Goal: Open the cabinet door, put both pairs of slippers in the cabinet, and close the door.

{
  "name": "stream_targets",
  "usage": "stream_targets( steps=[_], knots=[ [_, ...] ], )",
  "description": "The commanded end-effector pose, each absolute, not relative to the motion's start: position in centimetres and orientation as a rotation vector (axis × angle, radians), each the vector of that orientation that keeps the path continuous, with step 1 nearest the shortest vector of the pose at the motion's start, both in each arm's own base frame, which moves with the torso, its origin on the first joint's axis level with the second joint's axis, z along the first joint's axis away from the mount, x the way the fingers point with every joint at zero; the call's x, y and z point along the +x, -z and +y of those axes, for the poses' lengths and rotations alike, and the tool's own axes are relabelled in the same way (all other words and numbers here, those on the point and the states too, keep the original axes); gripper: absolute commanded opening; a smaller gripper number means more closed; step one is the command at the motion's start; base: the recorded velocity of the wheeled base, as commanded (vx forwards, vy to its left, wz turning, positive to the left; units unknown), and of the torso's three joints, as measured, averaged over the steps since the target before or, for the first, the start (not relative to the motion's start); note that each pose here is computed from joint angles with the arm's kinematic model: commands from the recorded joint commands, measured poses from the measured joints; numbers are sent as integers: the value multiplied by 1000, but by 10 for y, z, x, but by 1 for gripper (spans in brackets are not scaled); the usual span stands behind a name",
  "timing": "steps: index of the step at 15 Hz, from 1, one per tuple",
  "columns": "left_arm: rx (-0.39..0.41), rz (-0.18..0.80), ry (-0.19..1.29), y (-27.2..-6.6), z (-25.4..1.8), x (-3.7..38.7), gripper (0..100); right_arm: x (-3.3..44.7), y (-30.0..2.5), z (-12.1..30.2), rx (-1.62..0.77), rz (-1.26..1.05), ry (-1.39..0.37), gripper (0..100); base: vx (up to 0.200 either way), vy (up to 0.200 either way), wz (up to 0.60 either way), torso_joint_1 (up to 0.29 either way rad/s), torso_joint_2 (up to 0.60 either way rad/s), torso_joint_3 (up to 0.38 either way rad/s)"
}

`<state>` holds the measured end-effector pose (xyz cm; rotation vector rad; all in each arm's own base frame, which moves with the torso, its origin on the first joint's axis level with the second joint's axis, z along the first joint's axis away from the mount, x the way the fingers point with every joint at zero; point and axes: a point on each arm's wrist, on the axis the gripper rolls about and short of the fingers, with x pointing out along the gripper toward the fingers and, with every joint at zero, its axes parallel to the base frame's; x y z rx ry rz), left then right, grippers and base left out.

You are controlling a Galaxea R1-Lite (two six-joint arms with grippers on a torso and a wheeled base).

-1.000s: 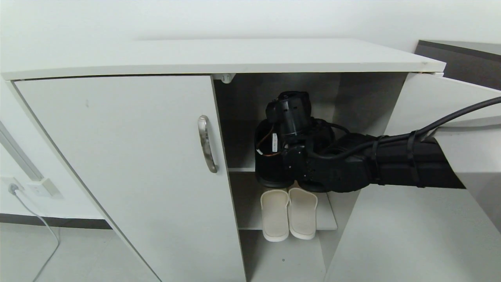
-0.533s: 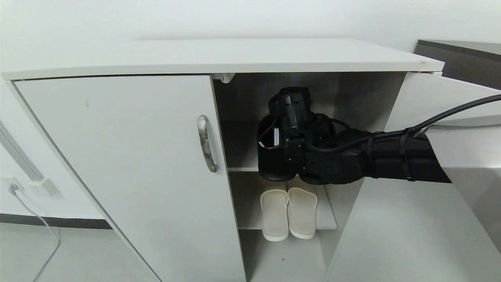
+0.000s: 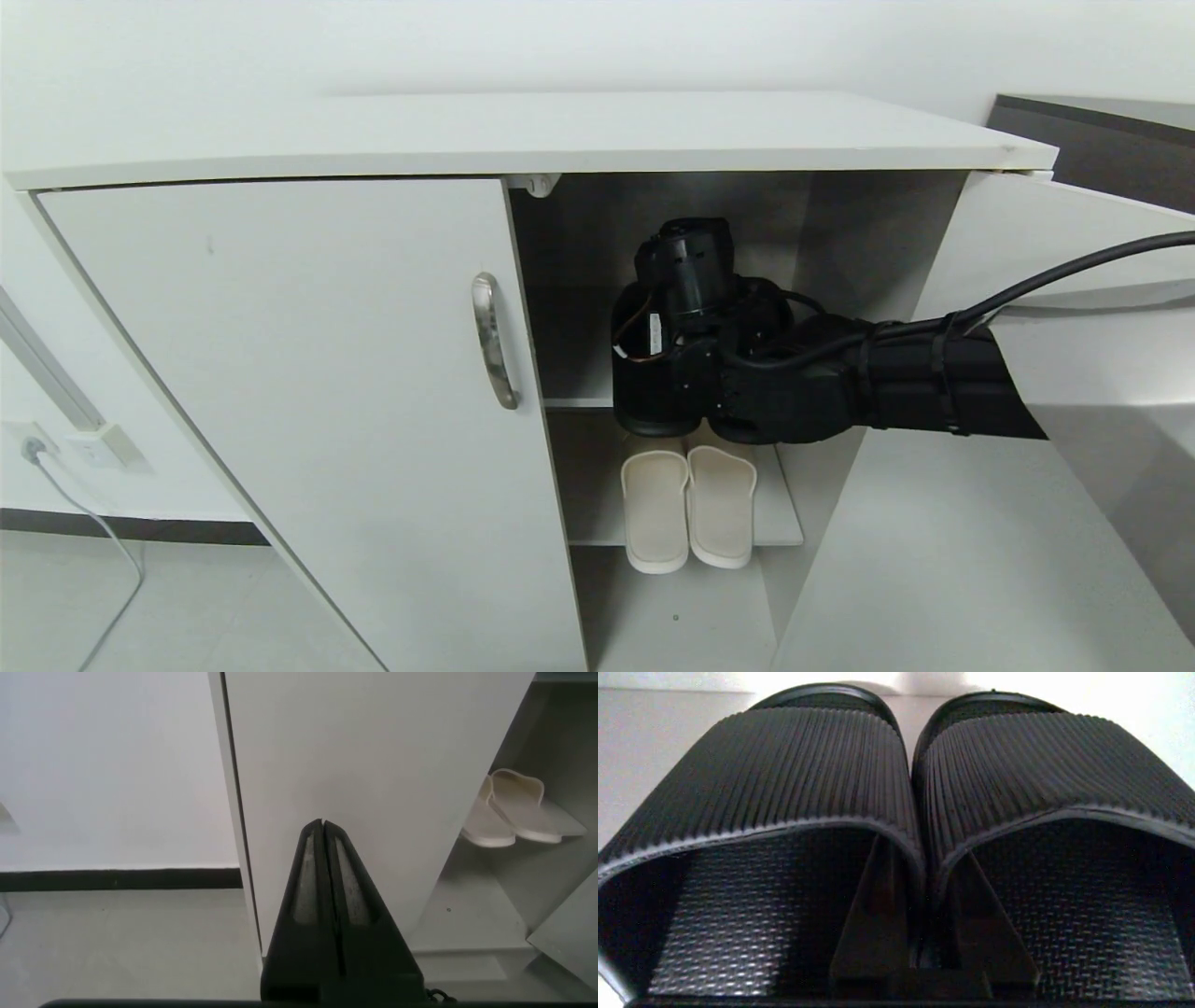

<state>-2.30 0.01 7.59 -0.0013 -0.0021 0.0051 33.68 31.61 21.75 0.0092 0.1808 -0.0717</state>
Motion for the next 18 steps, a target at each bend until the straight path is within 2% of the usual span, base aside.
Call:
stream_targets(
  steps=[1,8,11,14,17,18],
  knots=[
    [-2,-2,-6,-76,0,-23,0,337,-215,316,4,186,73,100,0,0,0,0,0,0],
    [-2,-2,-6,-76,0,-23,0,295,-231,304,5,198,34,100,0,0,0,0,0,0],
    [-2,-2,-5,-76,0,-23,0,244,-241,293,26,212,-39,100,0,0,0,0,0,0],
    [0,-2,-6,-76,0,-23,0,201,-232,278,53,230,-101,100,0,0,0,0,0,0],
    [0,-2,-5,-76,0,-23,0,179,-216,257,78,217,-135,100,0,0,0,0,0,0],
    [0,-2,-6,-76,0,-23,0,177,-215,256,70,215,-140,0,0,0,0,0,0,0]
  ],
)
